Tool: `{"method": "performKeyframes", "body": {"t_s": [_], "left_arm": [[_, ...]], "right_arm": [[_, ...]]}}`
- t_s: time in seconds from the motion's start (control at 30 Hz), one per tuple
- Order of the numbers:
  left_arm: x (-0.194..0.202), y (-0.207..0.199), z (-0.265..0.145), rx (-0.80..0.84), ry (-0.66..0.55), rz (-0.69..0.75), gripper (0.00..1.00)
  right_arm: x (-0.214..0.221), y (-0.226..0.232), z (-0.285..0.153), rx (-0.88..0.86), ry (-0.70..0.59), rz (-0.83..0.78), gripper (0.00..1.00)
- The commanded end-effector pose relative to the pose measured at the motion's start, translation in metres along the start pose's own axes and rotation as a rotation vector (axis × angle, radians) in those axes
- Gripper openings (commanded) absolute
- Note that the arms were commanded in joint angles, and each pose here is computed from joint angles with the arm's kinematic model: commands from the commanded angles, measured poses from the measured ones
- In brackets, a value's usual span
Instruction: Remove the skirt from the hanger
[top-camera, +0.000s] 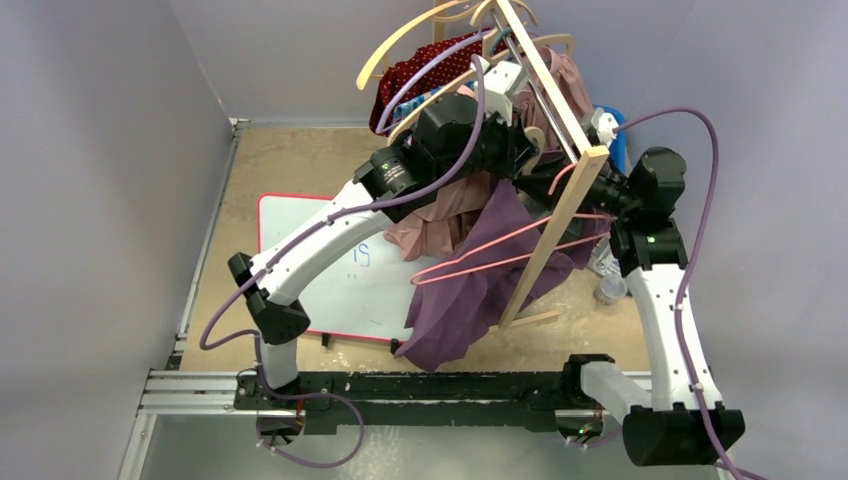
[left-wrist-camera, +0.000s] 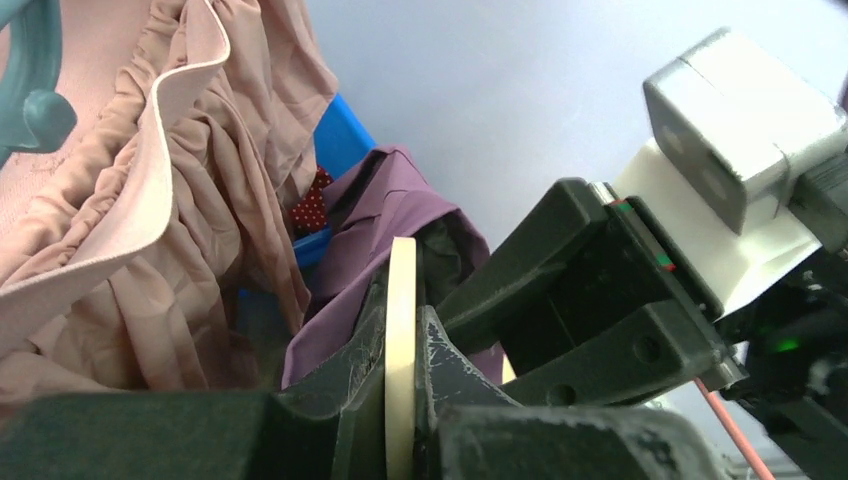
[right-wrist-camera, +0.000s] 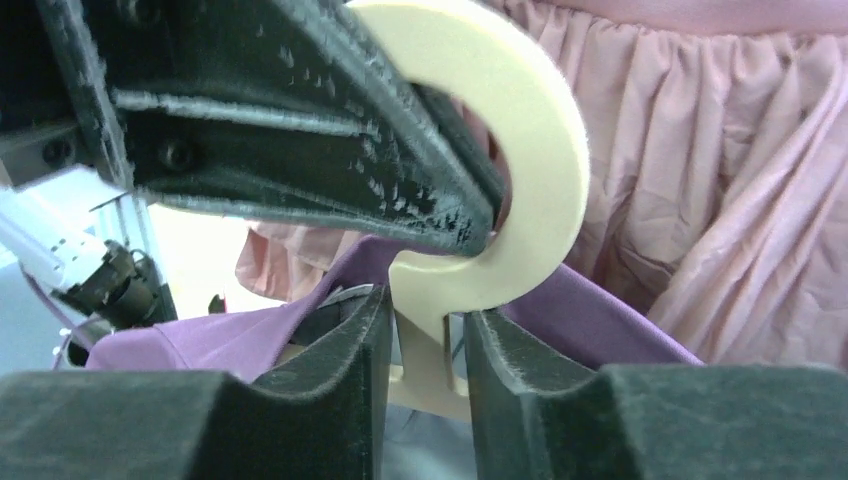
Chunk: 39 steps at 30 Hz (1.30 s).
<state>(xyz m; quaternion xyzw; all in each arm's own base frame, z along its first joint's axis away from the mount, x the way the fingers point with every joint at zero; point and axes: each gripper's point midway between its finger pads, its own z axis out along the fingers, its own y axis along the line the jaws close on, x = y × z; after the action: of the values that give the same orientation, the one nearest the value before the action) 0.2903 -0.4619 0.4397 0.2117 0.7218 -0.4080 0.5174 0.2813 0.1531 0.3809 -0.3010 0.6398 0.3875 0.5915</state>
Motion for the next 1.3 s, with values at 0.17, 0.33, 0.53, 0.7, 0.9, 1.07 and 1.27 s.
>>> {"method": "performKeyframes", "body": {"t_s": [0.17, 0.33, 0.53, 0.7, 0.9, 1.07, 1.27], "left_arm": [[-0.032, -0.012, -0.028, 0.030, -0.079, 0.080, 0.00], [-0.037, -0.017, -0.030, 0.068, -0.082, 0.072, 0.00], [-0.040, -0.018, -0.033, 0.080, -0.082, 0.068, 0.00], [-0.045, -0.019, -0.038, 0.088, -0.088, 0.067, 0.00], [-0.044, -0.026, -0.042, 0.128, -0.079, 0.063, 0.00], [-0.049, -0.028, -0.050, 0.136, -0.089, 0.065, 0.00], [-0.054, -0.033, -0.062, 0.158, -0.097, 0.063, 0.00]], "right_arm": [[-0.035, -0.038, -0.049, 0.522, 0.029, 0.022, 0.74], [-0.017, -0.080, -0.079, 0.811, 0.100, 0.081, 0.86], [0.000, -0.094, -0.071, 0.761, 0.151, 0.108, 0.89], [0.004, -0.090, -0.062, 0.708, 0.142, 0.112, 0.86], [0.006, -0.107, -0.069, 0.787, 0.148, 0.101, 0.59], [0.011, -0.120, -0.075, 0.855, 0.149, 0.097, 0.46], [0.012, -0.142, -0.086, 0.970, 0.131, 0.083, 0.24]]}}
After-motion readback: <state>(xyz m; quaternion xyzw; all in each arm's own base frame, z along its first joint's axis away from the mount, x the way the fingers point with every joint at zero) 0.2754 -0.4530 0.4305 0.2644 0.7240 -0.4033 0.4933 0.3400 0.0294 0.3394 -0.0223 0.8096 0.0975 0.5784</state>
